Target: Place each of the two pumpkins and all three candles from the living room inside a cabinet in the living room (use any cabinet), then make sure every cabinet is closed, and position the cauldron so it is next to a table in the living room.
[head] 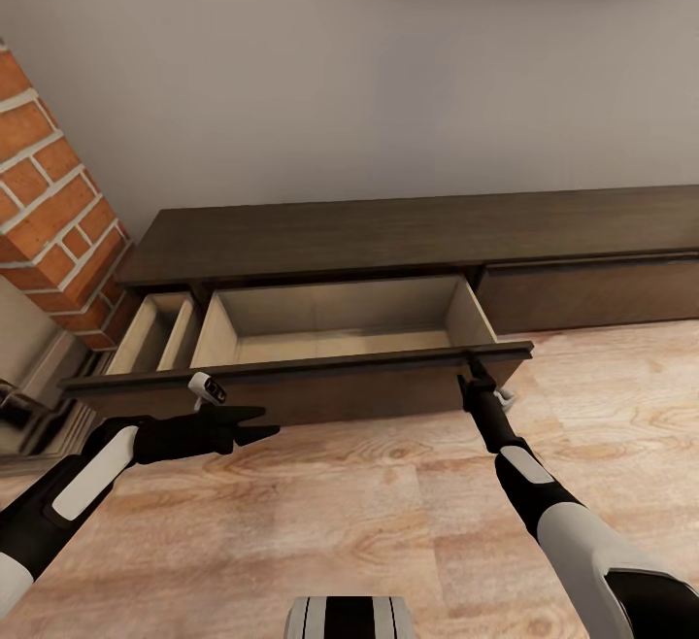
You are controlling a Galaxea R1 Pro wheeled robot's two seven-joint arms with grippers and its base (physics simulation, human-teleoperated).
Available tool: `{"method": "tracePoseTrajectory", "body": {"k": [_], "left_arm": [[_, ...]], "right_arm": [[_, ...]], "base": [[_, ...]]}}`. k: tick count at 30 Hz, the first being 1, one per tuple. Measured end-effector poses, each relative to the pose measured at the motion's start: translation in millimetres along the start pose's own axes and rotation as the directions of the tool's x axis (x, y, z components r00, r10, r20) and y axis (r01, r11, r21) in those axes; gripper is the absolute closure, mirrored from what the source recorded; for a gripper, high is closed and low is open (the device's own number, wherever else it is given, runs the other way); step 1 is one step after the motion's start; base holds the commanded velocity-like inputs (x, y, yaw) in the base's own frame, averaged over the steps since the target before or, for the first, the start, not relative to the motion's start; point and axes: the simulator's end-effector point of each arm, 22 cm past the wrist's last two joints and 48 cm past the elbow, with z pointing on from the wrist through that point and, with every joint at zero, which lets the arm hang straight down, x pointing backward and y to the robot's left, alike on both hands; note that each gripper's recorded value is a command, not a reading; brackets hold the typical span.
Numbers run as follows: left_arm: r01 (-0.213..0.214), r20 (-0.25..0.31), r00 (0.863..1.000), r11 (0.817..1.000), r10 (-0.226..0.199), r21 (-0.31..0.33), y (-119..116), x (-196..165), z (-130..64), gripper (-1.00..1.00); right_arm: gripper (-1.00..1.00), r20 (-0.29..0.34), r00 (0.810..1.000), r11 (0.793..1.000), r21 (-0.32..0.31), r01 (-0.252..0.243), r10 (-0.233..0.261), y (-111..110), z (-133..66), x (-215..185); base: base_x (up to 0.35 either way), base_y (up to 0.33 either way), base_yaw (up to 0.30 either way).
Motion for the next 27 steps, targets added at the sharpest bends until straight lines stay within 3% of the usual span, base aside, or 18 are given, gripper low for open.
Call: {"method": "tracePoseTrajectory", "body": {"k": [5,16,27], "left_arm": [[0.000,0.000,1.000,1.000,0.000,0.000,0.2,0.0,0.0,-1.00],[0.001,0.000,1.000,1.000,-0.001,0.002,0.3,0.1,0.7,-1.00],[0.000,-0.001,1.000,1.000,0.000,-0.001,1.2,0.5,1.6,-1.00]], "right_arm": [[-1.00,0.000,1.000,1.000,0.000,0.000,0.000,-0.3,0.0,0.0],[-1.00,0.000,1.000,1.000,0.004,0.001,-0.001,-1.5,-0.3,-0.5],[-1.00,-0.005,1.000,0.998,0.069,0.007,-0.007,-15.7,-0.6,0.4]], "base": [[-0.109,0.000,0.000],[-0.325,0.000,0.000],[-0.339,0.000,0.000]]}}
